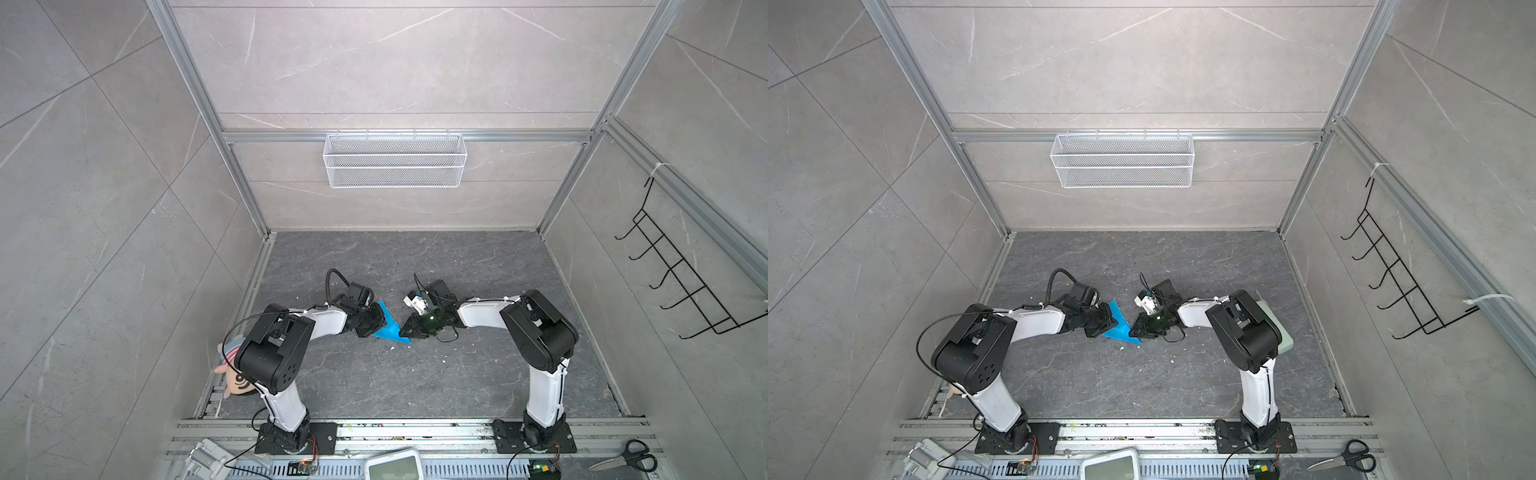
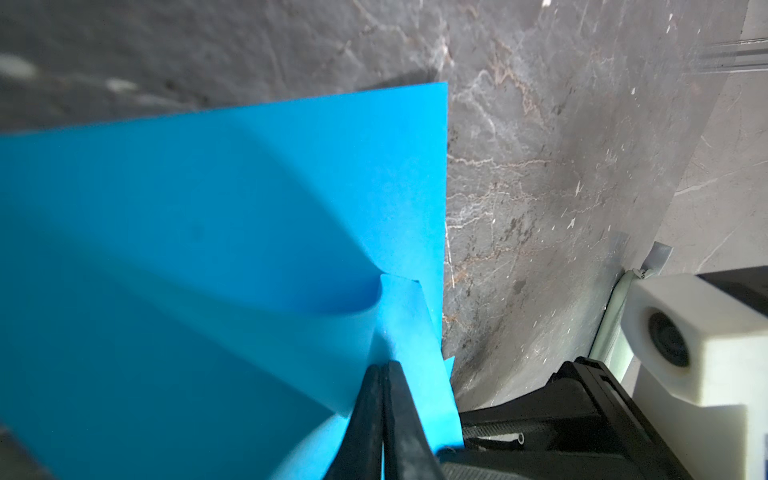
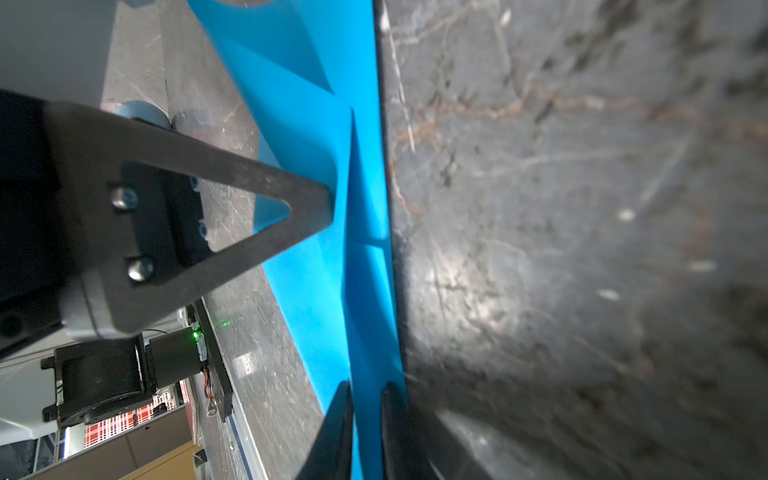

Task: Fold a paper plane with a square sheet of paper (pick it up from the middle)

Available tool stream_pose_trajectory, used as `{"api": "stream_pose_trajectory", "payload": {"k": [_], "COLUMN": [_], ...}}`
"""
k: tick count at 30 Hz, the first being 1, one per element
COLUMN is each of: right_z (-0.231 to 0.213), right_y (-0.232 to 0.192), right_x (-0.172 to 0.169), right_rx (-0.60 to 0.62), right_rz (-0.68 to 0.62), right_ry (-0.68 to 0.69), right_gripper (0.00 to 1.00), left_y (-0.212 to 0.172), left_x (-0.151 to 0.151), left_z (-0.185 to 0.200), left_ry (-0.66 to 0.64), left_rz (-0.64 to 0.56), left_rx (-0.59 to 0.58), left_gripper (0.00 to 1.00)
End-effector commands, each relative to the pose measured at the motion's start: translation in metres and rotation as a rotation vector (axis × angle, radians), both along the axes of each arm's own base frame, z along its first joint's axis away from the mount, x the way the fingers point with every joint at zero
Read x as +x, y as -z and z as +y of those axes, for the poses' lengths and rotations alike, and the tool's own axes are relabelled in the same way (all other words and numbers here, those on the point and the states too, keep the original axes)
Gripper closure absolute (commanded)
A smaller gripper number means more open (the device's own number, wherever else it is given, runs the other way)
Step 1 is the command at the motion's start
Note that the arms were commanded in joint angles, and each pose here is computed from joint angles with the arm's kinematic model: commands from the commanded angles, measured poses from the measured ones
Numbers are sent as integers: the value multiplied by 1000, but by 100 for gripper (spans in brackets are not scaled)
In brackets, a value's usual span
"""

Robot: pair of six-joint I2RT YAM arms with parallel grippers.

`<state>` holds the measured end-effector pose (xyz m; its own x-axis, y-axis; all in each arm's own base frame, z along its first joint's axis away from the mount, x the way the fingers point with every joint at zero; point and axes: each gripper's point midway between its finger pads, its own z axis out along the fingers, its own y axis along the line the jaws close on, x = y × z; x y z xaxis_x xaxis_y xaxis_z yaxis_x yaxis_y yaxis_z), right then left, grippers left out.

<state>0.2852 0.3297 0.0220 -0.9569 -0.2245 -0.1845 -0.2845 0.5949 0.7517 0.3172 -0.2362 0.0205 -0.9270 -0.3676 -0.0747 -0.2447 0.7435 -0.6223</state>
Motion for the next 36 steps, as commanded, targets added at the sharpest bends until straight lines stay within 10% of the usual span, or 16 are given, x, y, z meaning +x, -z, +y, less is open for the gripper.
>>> {"api": "stream_pose_trajectory", "payload": {"k": [1, 36], "right_z": [-5, -29], "right_y": [-10, 47], "right_x": [-3, -13], "right_rx": [-20, -167], "right_rz": [-10, -4], "right_ry": [-12, 15], "right_gripper": [83, 84], "left_y": [13, -25], "left_x": [-6, -6], "left_z": [12, -3], "left_ry": [-6, -47], "left_rz": [35, -66], "left_rx": [58, -134], "left_gripper": [92, 78]}}
